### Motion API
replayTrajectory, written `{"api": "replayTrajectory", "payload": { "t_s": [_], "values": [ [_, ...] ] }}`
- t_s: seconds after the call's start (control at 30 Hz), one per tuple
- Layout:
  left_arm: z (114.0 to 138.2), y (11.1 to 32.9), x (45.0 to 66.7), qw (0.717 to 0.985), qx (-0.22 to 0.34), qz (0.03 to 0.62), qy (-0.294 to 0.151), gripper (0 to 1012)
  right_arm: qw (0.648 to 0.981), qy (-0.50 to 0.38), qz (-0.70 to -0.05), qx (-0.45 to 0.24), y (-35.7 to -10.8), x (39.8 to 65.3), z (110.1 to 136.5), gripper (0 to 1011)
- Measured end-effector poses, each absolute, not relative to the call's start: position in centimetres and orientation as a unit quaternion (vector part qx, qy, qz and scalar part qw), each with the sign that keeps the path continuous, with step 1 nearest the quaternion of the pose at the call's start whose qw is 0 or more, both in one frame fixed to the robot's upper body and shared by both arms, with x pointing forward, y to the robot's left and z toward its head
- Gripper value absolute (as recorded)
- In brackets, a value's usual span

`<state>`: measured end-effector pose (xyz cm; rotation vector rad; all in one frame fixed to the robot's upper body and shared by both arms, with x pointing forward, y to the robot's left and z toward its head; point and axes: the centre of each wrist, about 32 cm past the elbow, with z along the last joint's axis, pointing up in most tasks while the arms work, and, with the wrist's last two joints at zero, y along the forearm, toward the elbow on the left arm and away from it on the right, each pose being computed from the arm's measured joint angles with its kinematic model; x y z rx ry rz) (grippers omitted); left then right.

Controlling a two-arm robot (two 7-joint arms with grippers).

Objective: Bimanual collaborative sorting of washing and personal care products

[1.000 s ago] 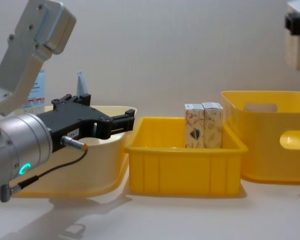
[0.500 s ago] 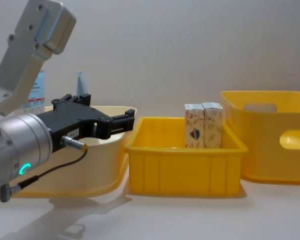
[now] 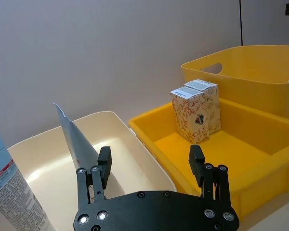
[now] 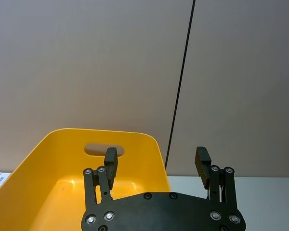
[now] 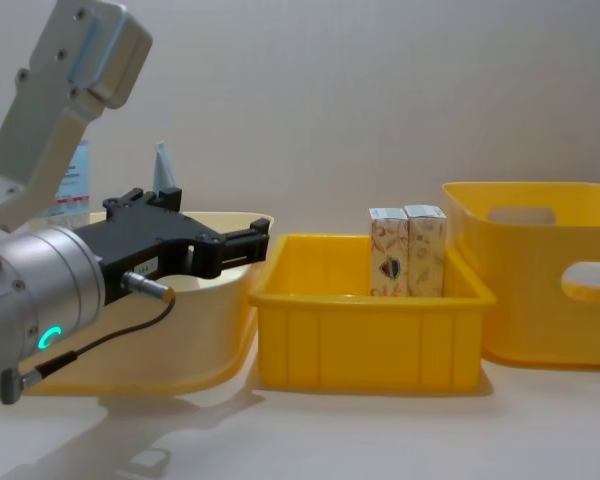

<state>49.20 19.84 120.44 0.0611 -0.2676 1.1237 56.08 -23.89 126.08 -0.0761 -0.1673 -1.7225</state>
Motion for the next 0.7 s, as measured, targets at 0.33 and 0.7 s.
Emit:
{"api": "replayTrajectory", "payload": {
  "t_s": [0.33, 0.7],
  "values": [
    [120.4, 19.8, 49.2, 0.837, 0.029, 0.531, -0.126, 1003, 0.645, -0.076, -0.760, -0.026, -24.0, 56.0, 126.1, 1001],
    [120.4, 19.8, 49.2, 0.837, 0.029, 0.531, -0.126, 1003, 0.635, -0.097, -0.766, 0.032, -24.2, 55.7, 127.4, 1001]
  ]
}}
